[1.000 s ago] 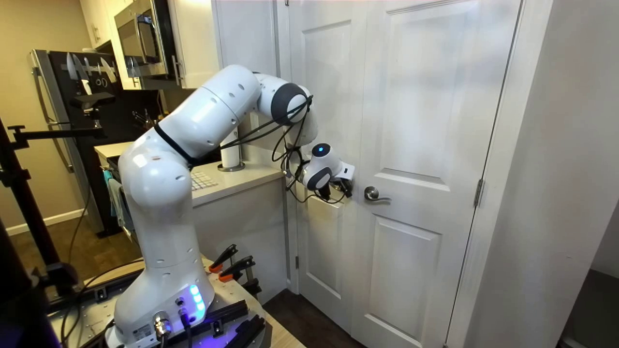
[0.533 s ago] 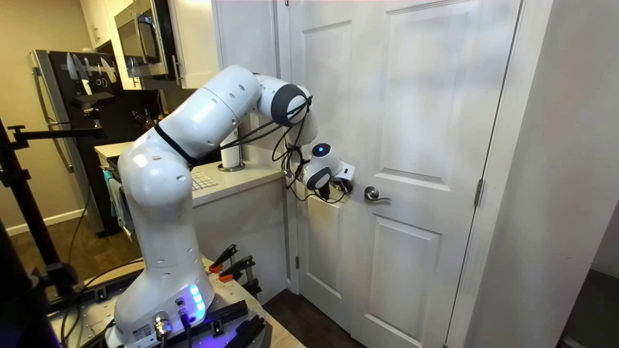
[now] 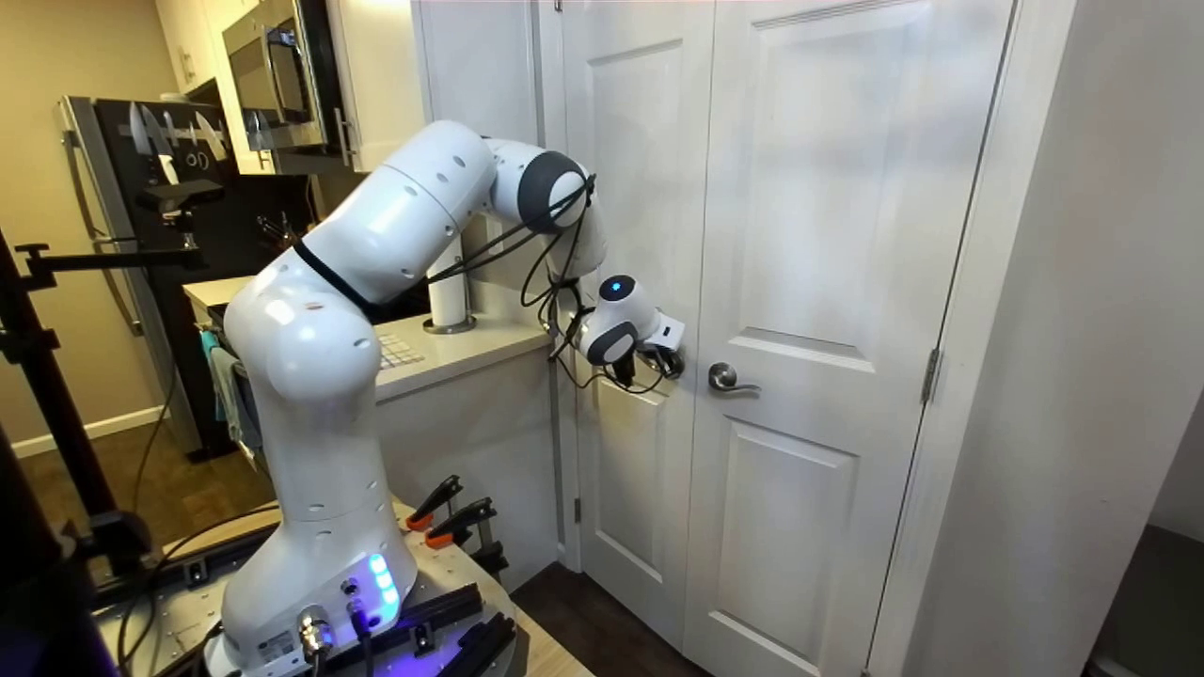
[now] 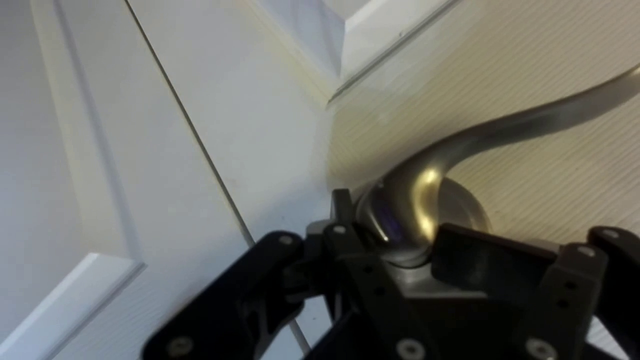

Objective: Open the left pantry door.

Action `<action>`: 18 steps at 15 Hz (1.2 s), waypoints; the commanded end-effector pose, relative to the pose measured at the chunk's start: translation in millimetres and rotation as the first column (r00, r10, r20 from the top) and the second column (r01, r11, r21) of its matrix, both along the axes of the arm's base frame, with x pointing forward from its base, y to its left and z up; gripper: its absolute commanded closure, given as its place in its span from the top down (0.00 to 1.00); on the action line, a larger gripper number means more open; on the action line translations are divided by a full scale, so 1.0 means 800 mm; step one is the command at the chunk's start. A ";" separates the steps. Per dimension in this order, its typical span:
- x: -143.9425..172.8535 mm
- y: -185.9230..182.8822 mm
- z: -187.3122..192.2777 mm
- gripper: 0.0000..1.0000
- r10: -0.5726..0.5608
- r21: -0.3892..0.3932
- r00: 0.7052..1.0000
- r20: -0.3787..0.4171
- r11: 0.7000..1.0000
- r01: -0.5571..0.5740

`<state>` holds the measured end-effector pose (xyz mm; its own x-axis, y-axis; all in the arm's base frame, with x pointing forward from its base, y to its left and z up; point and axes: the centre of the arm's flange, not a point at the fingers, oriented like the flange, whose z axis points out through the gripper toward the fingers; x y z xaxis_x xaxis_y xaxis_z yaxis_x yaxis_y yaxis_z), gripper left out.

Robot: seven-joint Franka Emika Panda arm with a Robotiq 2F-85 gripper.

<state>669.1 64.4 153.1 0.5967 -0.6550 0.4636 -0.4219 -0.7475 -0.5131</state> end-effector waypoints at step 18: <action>-0.083 0.046 0.027 0.12 0.158 -0.100 0.971 -0.178 0.979 -0.177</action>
<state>632.5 81.2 160.0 0.6810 -0.5540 0.4789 -0.3940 -0.8284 -0.3982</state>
